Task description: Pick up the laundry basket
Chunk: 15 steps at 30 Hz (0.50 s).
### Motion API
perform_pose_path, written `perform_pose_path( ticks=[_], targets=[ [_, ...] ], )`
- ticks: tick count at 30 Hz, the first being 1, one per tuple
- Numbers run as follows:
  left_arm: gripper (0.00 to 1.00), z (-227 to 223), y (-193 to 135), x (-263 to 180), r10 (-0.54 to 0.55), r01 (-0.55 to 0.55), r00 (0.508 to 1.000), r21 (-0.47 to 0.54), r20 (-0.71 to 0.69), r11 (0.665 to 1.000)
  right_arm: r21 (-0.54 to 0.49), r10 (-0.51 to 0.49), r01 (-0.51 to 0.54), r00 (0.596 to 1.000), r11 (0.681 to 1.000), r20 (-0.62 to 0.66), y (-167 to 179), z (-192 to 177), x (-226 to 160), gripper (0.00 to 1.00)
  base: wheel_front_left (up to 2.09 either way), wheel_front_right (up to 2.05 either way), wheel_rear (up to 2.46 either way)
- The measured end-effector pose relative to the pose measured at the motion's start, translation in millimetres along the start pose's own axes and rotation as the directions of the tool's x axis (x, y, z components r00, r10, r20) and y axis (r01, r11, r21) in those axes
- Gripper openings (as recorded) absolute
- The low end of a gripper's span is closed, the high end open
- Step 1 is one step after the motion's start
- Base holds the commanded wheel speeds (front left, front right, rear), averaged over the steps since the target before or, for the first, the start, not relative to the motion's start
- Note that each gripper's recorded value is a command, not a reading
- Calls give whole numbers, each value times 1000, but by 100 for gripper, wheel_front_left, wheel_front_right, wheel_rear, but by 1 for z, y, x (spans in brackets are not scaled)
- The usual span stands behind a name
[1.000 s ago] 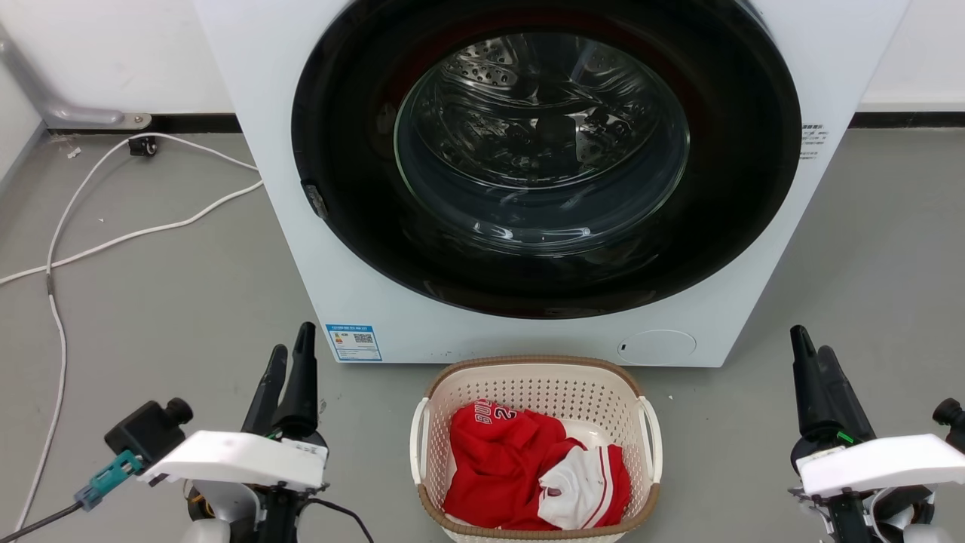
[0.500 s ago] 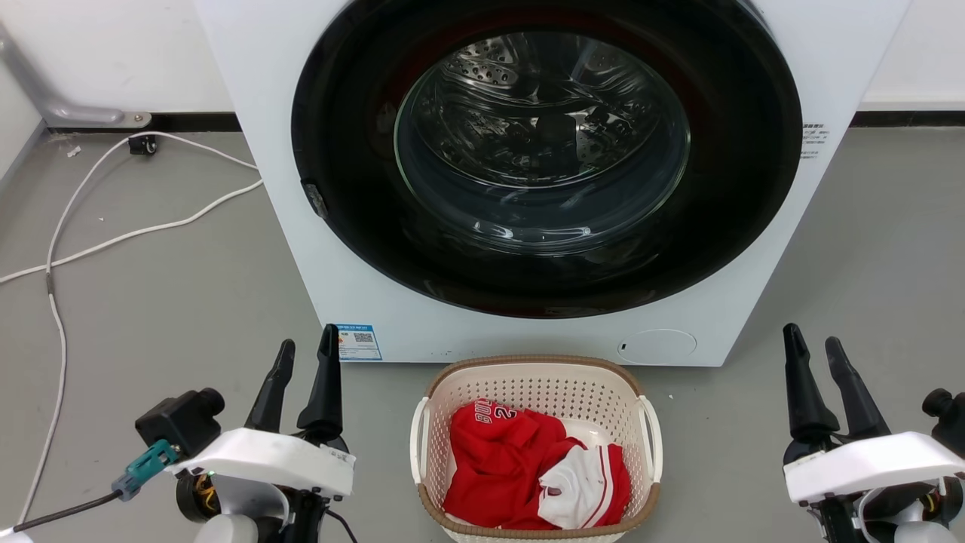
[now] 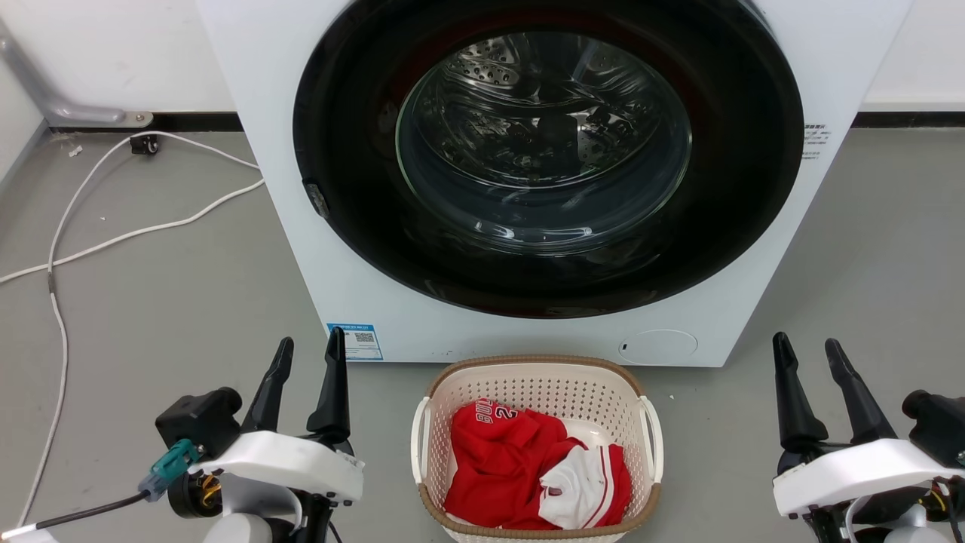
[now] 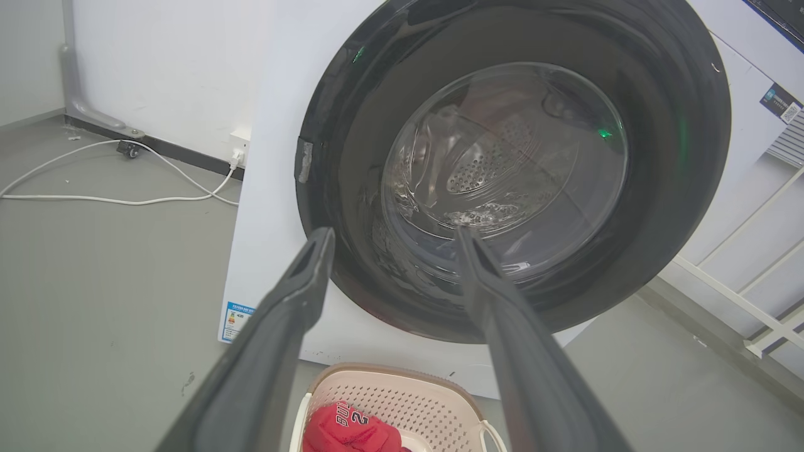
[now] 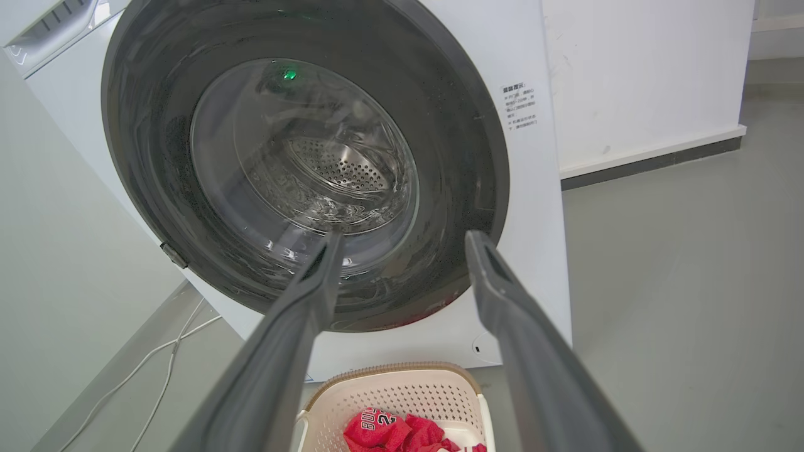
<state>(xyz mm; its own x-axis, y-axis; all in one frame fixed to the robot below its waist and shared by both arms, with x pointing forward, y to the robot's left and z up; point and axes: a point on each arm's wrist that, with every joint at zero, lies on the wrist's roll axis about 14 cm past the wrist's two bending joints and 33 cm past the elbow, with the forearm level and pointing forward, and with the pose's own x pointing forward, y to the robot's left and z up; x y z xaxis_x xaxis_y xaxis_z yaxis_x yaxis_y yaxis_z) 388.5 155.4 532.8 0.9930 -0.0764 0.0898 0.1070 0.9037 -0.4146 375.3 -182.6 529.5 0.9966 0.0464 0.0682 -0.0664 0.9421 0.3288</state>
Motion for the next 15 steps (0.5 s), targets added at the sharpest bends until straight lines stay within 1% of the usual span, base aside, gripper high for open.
perform_pose_path(
  ticks=[15],
  targets=[
    [100,0,-2,-1,-13,10,1000,127,16,992,-152,14,-16,1000,988,-14,2,-2,-2,100,0,0,0]
  ],
)
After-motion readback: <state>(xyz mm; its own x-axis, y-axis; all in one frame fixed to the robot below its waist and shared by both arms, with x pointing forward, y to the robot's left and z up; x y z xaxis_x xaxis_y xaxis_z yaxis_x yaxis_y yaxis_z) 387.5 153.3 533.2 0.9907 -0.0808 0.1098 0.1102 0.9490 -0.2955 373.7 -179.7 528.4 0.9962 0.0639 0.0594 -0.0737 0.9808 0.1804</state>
